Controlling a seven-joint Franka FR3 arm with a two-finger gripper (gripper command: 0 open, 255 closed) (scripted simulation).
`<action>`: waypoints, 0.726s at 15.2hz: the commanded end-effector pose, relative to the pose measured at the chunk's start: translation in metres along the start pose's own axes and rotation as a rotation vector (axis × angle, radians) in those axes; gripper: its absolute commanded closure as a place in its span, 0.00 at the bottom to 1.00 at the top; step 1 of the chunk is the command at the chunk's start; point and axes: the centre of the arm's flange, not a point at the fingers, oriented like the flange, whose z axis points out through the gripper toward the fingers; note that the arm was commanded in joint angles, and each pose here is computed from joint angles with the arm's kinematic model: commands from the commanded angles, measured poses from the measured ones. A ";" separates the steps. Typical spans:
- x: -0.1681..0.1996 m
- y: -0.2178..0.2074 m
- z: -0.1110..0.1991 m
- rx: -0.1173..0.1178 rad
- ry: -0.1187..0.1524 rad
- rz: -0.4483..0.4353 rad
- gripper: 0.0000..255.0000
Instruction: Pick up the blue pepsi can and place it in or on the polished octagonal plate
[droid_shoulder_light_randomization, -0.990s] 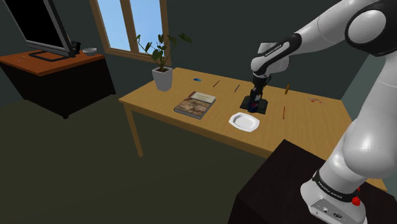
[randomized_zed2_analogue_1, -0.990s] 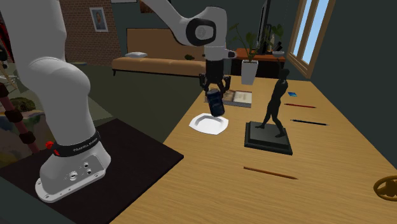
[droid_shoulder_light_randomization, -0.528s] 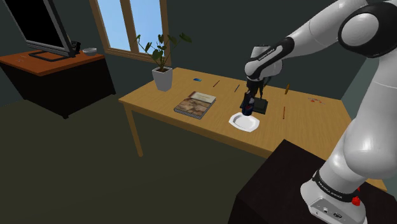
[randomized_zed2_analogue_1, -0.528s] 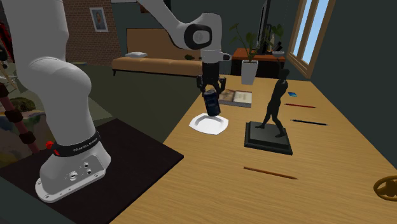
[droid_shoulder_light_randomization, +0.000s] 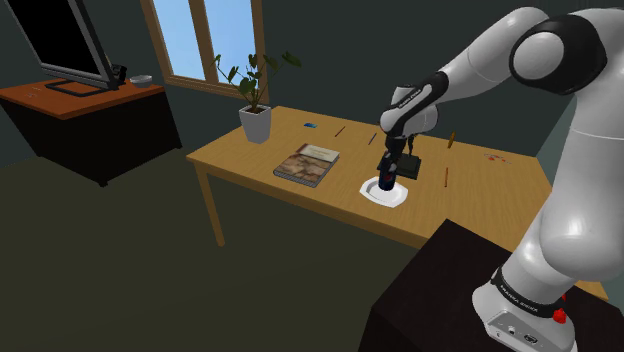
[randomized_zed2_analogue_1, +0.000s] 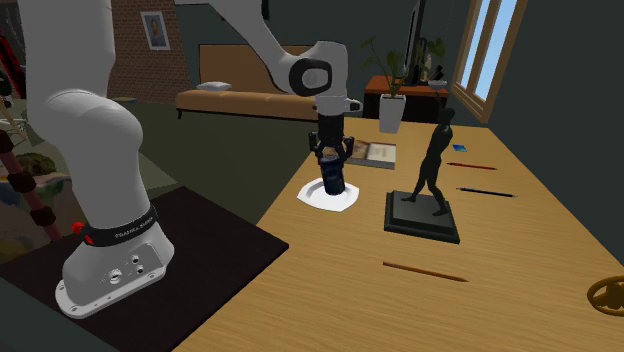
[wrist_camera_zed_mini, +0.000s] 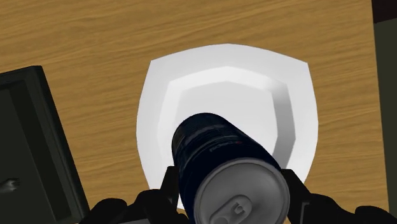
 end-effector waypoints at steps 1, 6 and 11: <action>-0.001 -0.001 0.009 0.000 0.001 0.000 1.00; -0.001 -0.002 0.028 0.000 0.001 0.000 1.00; -0.001 -0.002 0.028 0.000 0.001 0.000 1.00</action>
